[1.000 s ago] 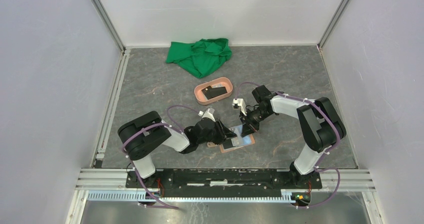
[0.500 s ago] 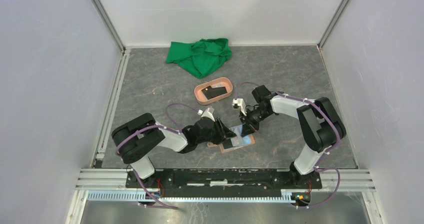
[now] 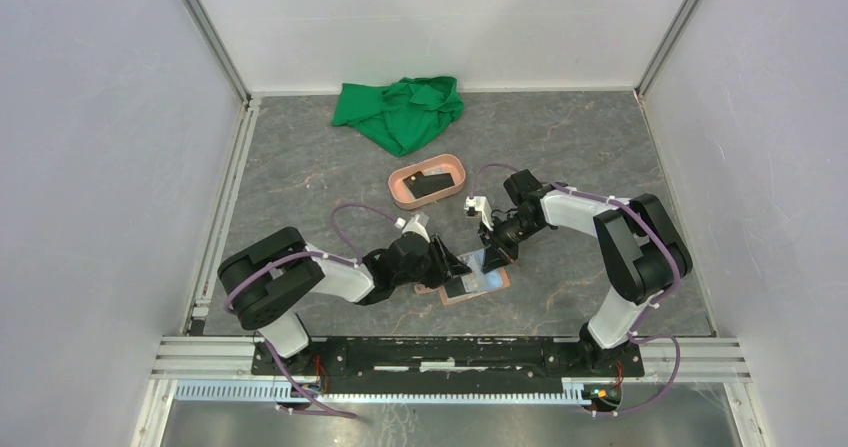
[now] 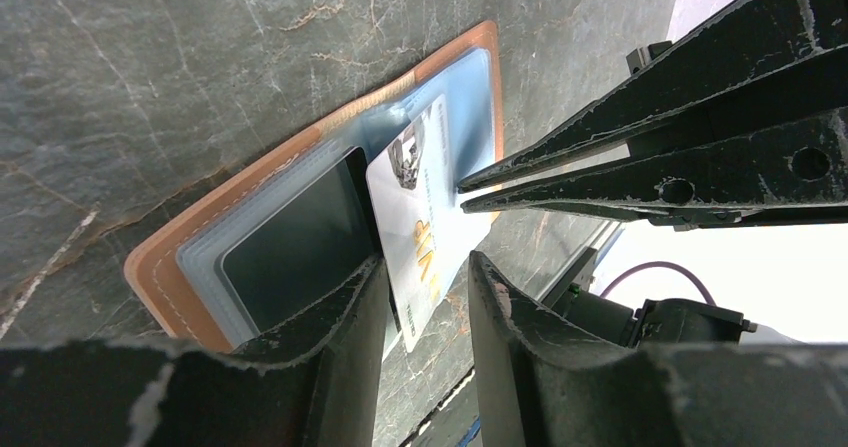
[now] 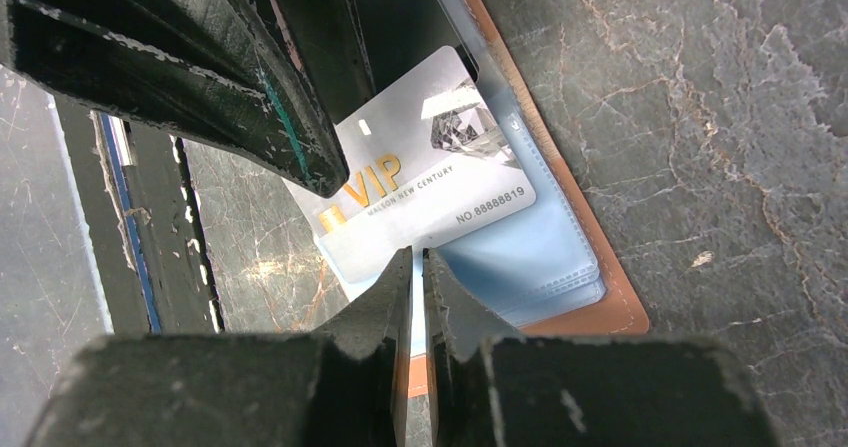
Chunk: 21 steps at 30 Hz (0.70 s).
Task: Put the credit cards into the card holder
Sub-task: Insert the credit card into the card holder.
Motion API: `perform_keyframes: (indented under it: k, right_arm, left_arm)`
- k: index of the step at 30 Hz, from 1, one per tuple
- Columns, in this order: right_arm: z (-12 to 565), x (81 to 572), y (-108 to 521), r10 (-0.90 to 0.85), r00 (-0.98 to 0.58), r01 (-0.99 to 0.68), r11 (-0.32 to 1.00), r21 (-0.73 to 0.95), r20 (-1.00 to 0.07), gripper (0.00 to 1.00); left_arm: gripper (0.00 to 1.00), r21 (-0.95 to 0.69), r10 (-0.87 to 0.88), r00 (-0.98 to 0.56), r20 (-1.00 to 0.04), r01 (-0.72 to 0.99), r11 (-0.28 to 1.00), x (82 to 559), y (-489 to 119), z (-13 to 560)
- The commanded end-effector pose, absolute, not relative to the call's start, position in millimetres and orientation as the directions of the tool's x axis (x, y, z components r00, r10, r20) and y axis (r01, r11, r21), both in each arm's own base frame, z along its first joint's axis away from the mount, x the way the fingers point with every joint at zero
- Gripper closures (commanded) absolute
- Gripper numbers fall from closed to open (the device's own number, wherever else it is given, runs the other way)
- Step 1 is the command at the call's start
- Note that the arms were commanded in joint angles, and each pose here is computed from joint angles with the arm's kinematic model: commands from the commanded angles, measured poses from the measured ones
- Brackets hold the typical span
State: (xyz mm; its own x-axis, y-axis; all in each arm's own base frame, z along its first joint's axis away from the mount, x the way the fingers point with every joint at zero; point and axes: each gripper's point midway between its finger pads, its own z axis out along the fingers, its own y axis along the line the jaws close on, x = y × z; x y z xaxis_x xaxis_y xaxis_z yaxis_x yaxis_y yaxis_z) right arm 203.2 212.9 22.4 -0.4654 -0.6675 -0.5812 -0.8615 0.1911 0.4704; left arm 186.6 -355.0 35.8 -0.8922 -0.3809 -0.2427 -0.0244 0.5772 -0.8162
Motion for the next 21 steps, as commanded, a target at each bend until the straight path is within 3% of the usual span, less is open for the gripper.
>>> perform_keyframes:
  k: [1, 21]
  right_arm:
    - [26.8, 216.4, 217.8, -0.665, -0.437, -0.883, 0.188, 0.431, -0.606, 0.86]
    - [27.9, 216.5, 218.2, -0.664, -0.436, -0.883, 0.186, 0.430, -0.608, 0.86]
  left_arm:
    - [0.57, -0.742, -0.333, -0.896, -0.294, -0.005, 0.670, 181.2, -338.6, 16.1]
    - [0.67, -0.733, -0.294, -0.901, -0.320, 0.038, 0.680, 186.5, -358.4, 17.6]
